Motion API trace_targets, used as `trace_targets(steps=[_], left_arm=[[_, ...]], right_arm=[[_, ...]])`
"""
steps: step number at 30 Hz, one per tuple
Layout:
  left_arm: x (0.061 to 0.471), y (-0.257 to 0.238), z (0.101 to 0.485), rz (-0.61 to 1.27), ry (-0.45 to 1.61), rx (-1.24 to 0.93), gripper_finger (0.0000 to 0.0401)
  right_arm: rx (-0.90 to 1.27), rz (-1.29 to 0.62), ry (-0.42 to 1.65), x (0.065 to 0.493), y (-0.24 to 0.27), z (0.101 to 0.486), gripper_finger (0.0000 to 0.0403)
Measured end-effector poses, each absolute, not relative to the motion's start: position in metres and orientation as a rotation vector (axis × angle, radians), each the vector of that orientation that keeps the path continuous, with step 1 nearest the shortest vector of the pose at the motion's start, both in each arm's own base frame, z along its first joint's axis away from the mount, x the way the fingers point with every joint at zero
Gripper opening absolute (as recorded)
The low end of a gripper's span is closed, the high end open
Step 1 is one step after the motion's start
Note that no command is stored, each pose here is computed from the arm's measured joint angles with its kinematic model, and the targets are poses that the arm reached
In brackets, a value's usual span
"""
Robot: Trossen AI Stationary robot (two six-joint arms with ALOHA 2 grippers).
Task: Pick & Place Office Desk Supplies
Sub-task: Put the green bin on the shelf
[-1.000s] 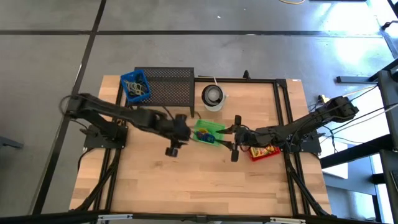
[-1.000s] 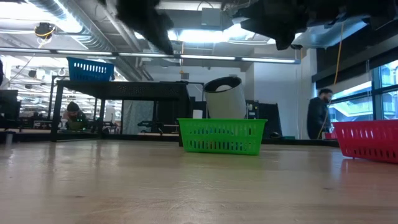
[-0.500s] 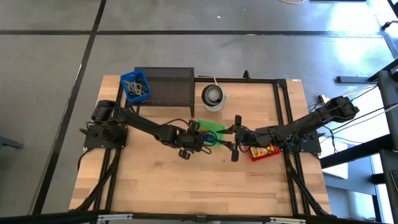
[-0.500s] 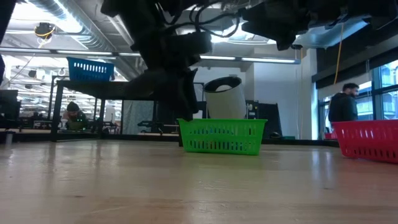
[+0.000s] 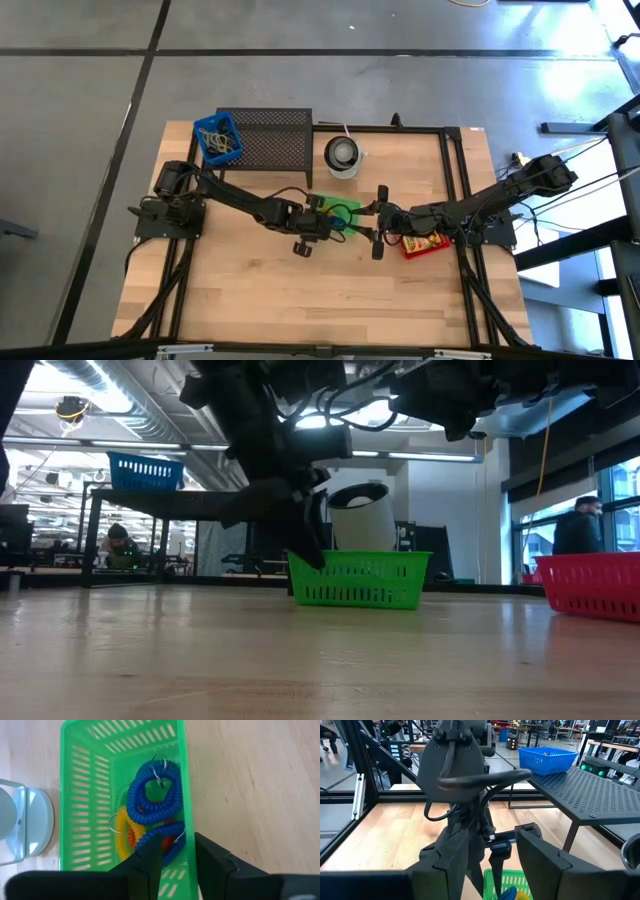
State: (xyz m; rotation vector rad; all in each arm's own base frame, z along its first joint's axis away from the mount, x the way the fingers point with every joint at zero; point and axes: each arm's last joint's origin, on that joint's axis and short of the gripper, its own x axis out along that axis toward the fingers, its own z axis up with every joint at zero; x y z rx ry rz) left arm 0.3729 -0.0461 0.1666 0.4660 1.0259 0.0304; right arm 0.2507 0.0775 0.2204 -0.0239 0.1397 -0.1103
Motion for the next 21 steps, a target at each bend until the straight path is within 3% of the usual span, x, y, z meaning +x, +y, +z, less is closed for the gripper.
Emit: trace_targets(steps=[9,21], left_arm=[[0.372,-0.05,0.165,-0.099,1.03,0.428,0.0012],[0.35,-0.064,0.17,-0.274,1.178,0.613,0.0011]], right_arm=[[-0.024,-0.11,0.14,0.251,0.078,0.22,0.0169],[-0.029,-0.11,0.146,0.251,0.078,0.22,0.0169]])
